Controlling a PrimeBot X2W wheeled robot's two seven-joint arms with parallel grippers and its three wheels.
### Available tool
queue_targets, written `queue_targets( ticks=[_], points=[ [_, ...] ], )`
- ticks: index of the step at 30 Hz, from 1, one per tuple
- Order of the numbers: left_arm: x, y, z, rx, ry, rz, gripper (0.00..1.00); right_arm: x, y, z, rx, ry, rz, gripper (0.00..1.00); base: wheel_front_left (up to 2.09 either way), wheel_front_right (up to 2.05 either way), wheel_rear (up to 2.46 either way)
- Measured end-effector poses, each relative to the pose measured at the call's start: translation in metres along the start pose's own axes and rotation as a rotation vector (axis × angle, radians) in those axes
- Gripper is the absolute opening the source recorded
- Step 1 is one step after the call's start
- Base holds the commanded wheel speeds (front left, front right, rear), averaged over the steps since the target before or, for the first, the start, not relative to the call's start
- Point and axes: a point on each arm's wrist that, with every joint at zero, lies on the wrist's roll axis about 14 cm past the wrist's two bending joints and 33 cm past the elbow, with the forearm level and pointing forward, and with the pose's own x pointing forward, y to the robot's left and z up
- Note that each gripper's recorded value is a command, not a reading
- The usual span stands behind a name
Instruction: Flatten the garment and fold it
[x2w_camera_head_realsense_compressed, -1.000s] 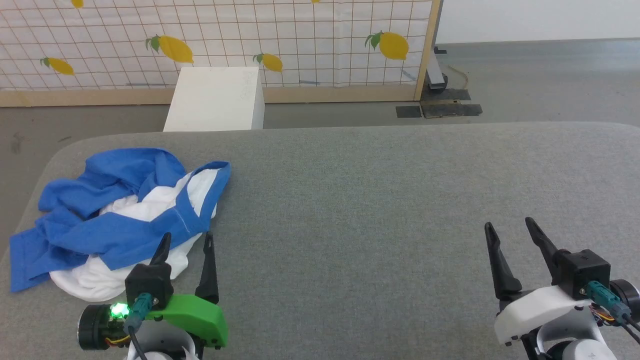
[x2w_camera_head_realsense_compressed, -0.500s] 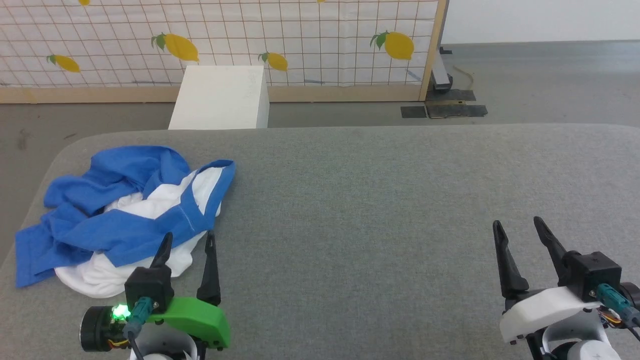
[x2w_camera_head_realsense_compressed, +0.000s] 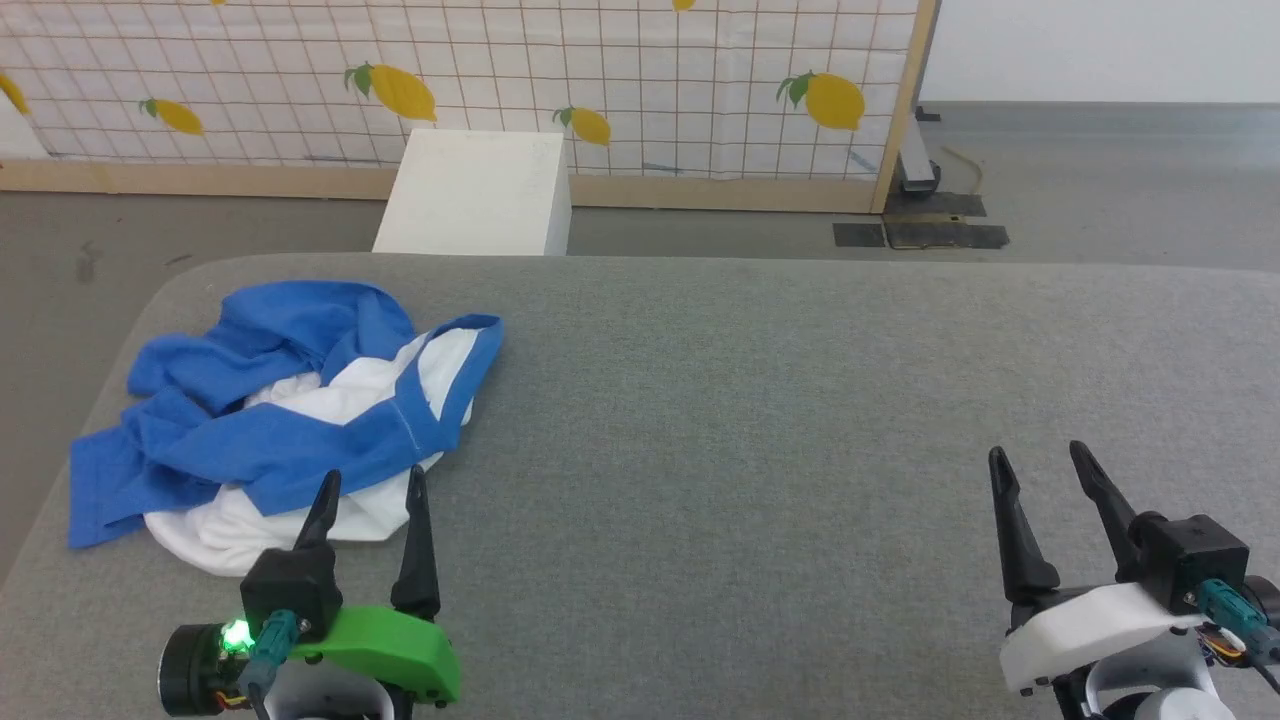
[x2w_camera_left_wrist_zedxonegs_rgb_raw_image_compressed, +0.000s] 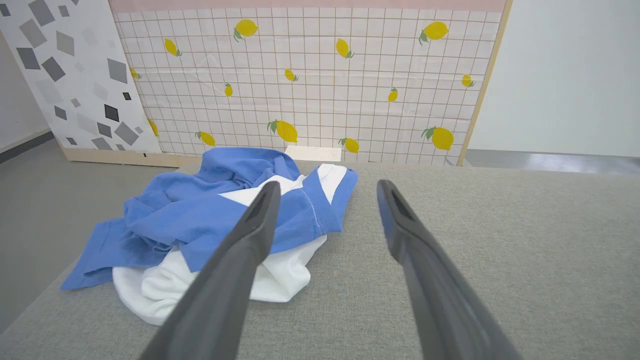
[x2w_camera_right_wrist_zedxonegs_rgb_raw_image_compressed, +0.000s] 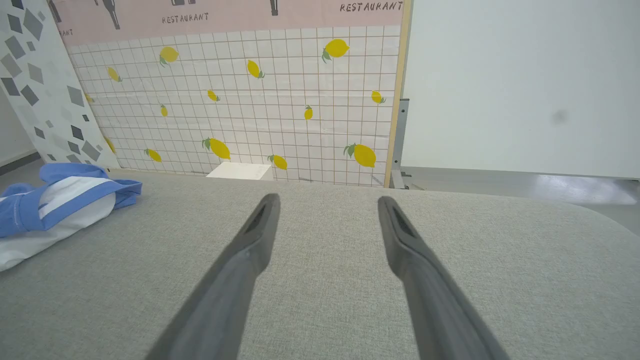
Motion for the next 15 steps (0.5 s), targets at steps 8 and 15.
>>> queue_targets(
  ticks=[8, 15],
  points=[
    [-0.011, 0.012, 0.001, -0.005, -0.010, 0.040, 1.00, 0.003, 0.012, -0.003, 0.013, 0.002, 0.035, 1.00, 0.00, 0.00, 0.00],
    [-0.018, 0.025, 0.006, -0.010, -0.032, 0.084, 1.00, 0.010, 0.025, -0.004, 0.023, -0.007, 0.076, 1.00, 0.00, 0.00, 0.00]
  ],
)
